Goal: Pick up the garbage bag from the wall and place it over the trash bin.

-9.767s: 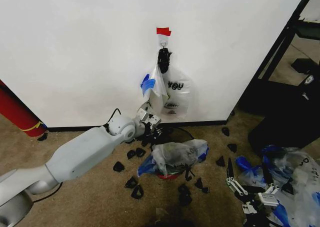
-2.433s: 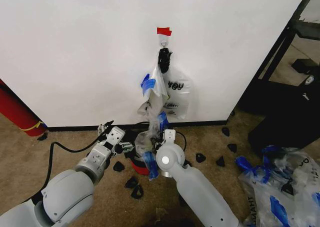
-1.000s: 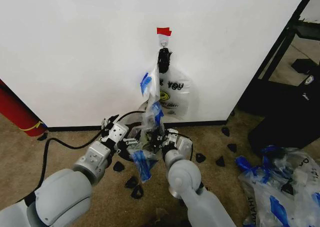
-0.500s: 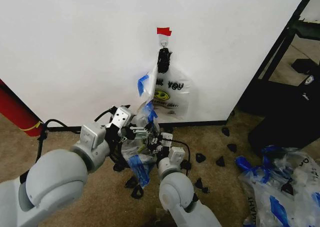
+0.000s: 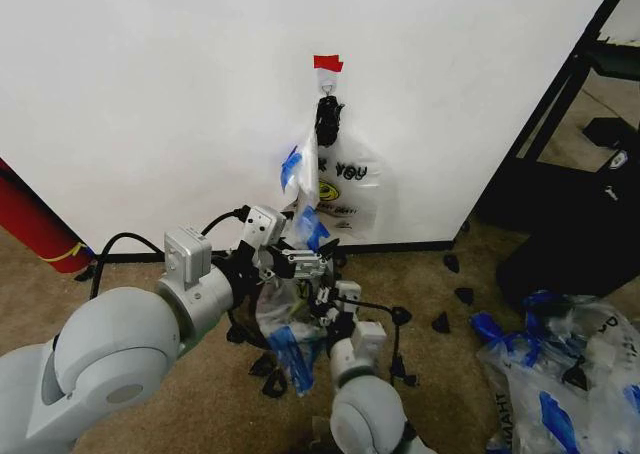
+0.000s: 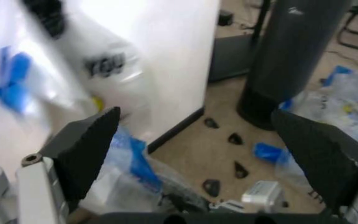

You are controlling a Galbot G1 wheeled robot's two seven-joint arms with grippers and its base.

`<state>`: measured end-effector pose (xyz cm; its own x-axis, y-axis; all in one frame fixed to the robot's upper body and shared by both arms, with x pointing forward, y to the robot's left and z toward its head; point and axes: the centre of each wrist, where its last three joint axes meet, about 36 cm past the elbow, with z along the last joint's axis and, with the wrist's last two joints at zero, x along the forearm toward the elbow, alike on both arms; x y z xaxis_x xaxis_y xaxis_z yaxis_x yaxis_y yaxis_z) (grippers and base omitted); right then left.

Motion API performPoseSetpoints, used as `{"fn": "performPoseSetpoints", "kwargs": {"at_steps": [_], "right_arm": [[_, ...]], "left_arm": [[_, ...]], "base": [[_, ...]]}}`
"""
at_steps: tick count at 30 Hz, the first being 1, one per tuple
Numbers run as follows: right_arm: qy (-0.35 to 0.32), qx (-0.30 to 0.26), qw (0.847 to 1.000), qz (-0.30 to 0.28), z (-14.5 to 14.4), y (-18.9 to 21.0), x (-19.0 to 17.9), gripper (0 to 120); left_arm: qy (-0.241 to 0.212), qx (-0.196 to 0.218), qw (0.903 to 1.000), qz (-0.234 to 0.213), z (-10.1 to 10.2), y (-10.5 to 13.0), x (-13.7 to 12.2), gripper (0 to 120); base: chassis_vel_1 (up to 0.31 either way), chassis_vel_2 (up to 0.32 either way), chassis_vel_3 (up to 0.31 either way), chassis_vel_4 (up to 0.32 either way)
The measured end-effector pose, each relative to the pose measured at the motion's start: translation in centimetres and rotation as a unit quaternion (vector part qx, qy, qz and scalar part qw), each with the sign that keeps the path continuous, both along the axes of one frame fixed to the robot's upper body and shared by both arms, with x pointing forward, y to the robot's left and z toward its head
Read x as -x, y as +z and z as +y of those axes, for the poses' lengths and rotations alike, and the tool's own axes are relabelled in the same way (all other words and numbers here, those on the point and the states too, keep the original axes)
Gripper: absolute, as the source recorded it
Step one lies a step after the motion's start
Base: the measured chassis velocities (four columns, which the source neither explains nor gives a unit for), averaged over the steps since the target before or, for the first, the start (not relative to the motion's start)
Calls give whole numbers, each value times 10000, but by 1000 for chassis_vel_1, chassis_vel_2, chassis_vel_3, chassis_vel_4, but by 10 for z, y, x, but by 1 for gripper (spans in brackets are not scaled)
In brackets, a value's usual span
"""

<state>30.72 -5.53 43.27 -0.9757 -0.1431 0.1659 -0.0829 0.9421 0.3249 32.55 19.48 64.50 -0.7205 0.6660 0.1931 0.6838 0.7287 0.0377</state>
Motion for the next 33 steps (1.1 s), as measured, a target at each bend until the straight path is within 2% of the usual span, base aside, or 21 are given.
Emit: {"fn": "performPoseSetpoints", "kwargs": {"at_steps": [5, 9, 10, 12, 16, 24, 28, 29, 30, 31, 33], "right_arm": [[-106, 69, 9997, -186, -3, -4, -1, 1], [-117, 207, 9993, -294, -1, -9, -4, 1], [-117, 207, 9993, -294, -1, -9, -4, 1], [-105, 230, 9991, -329, 0, -9, -6, 1], [-86, 232, 9990, -361, 2, -8, -8, 1], [-57, 212, 9991, -373, 1, -5, -12, 1], [-44, 197, 9992, -357, 0, -3, -13, 1], [-42, 196, 9992, -355, -1, -3, -13, 1], [-40, 195, 9992, -353, -1, -3, -13, 1], [-40, 195, 9992, -353, -1, -3, -13, 1], [-39, 187, 9992, -343, -2, -3, -13, 1]], "left_arm": [[-114, -65, 9998, 117, -16, -6, -19, 94], [-137, -285, 9989, 336, -35, -17, -46, 93], [-137, -285, 9989, 336, -35, -17, -46, 93], [-85, -511, 9978, 407, -41, -21, -60, 92], [184, -791, 9954, 500, -44, -29, -85, 91], [421, -996, 9923, 603, -42, -41, -100, 87], [529, -997, 9912, 687, -43, -47, -104, 69], [534, -992, 9912, 701, -43, -48, -104, 69], [542, -989, 9910, 724, -43, -50, -103, 61], [542, -989, 9910, 724, -43, -50, -103, 61], [566, -992, 9907, 742, -42, -52, -103, 52]], "base": [[0, 0, 0, 0], [0, 0, 0, 0], [0, 0, 0, 0], [0, 0, 0, 0], [0, 0, 0, 0], [0, 0, 0, 0], [0, 0, 0, 0], [0, 0, 0, 0], [0, 0, 0, 0], [0, 0, 0, 0], [0, 0, 0, 0]]}}
